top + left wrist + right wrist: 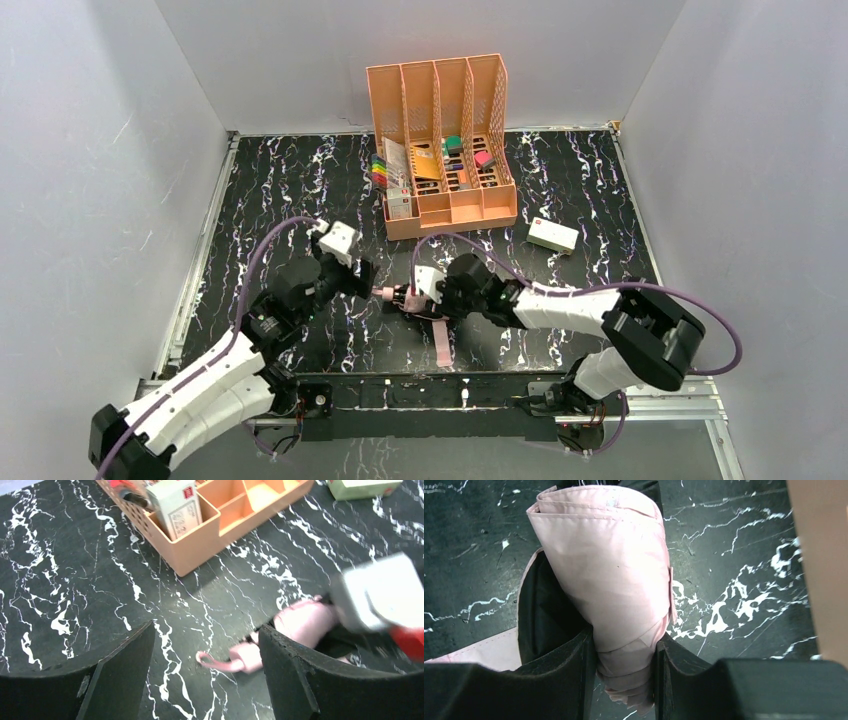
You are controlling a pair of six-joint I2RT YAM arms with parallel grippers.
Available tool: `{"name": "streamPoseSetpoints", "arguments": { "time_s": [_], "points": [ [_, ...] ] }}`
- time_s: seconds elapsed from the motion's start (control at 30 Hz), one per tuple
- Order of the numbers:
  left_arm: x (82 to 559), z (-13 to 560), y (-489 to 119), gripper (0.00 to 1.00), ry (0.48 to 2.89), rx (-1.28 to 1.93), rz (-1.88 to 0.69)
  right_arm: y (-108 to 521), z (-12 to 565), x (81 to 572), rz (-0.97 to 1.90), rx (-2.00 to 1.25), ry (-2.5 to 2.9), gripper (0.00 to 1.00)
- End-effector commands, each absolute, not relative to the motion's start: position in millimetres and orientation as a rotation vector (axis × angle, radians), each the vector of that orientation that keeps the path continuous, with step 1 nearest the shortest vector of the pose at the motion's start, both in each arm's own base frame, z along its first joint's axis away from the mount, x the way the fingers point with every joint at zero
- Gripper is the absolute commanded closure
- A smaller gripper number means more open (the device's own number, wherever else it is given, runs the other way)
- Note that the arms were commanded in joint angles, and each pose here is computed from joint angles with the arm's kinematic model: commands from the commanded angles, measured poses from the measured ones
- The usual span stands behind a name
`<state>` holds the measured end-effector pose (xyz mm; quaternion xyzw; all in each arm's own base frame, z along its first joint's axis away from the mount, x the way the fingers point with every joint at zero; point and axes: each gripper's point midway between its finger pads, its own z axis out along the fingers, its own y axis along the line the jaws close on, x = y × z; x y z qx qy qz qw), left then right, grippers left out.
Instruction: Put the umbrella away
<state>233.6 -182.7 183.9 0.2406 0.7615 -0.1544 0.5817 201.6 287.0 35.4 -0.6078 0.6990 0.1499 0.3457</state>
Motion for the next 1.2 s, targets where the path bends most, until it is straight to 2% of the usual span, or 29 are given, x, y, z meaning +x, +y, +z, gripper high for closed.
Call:
{"name": "streamPoseSetpoints", "arguments": {
  "time_s": [0.0,0.13,0.4,0.67,0.9,1.17],
  "points": [
    [241,197,-198,0.25,1.759,0.545,-0.576,256,1,190,0.157,-1.766,1.661,0.86],
    [245,185,-218,0.24,1.785,0.679,-0.664,251,-4,187,0.051,-1.819,1.579,0.86],
    [217,137,-256,0.2,1.894,1.058,-0.921,245,-13,180,-0.107,-1.867,1.426,0.86],
    [191,103,-271,0.15,1.996,1.179,-1.179,249,-10,179,-0.172,-1.854,1.33,0.85],
    [191,81,-273,0.13,2.097,1.216,-1.25,250,-5,179,-0.198,-1.839,1.279,0.84],
    [175,67,-274,0.16,2.169,1.234,-1.409,247,13,188,-0.263,-1.735,1.217,0.83]
  ]
}}
